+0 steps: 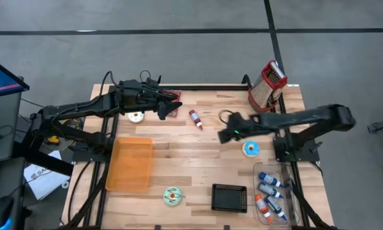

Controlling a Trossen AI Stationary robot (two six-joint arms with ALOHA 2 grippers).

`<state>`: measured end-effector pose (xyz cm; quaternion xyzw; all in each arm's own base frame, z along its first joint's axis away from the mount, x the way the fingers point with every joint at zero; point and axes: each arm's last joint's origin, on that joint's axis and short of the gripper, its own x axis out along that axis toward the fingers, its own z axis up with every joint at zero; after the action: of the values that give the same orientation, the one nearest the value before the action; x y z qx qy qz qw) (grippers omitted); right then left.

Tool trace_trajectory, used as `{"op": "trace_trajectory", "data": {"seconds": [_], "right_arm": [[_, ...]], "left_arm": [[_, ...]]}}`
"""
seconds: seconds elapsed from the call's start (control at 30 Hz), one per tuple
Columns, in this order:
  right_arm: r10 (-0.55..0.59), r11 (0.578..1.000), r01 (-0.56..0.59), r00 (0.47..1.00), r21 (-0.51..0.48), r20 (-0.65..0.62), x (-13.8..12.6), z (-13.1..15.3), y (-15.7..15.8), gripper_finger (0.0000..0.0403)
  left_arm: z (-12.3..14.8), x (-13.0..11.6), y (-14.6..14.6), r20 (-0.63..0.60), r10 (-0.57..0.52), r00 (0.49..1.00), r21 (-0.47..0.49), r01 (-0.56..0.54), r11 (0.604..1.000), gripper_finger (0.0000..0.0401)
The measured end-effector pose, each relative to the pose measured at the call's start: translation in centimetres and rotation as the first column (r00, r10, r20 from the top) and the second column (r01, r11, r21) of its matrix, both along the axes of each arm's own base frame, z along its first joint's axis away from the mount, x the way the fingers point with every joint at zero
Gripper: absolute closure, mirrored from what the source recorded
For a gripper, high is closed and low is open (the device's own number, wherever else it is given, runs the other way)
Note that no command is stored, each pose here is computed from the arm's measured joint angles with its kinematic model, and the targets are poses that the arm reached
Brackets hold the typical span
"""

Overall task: Pick & Place Food Item
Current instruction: Put the red food coloring bottle into the transparent bin

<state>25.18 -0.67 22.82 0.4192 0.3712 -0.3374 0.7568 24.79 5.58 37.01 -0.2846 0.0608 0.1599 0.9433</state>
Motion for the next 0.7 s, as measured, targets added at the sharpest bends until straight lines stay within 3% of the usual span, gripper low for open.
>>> {"op": "trace_trajectory", "data": {"seconds": [0.23, 0.37, 0.5, 0.7], "right_arm": [[0.020, 0.998, -0.019, 0.999, 0.055, -0.025, 5.7, -5.0, -4.1, 0.0148], [0.072, 0.997, -0.073, 0.997, -0.006, -0.038, 9.2, -5.1, -5.4, 0.0148], [0.131, 0.987, -0.143, 0.981, -0.079, -0.147, 12.1, -5.6, -6.5, 0.0148], [0.139, 0.982, -0.165, 0.961, -0.091, -0.240, 14.1, -7.3, -8.3, 0.0148]], "left_arm": [[0.7, -1.0, -0.2, 0.016, -0.004, 1.000, 0.021, 0.004, 1.000, 0.0120], [1.2, -1.5, -0.3, 0.034, -0.003, 0.999, 0.034, 0.002, 0.999, 0.0120], [1.5, -2.0, -0.3, 0.044, 0.000, 0.999, 0.046, -0.002, 0.999, 0.0120], [2.1, -2.7, -0.4, 0.073, 0.009, 0.997, 0.058, -0.014, 0.998, 0.0120]]}}
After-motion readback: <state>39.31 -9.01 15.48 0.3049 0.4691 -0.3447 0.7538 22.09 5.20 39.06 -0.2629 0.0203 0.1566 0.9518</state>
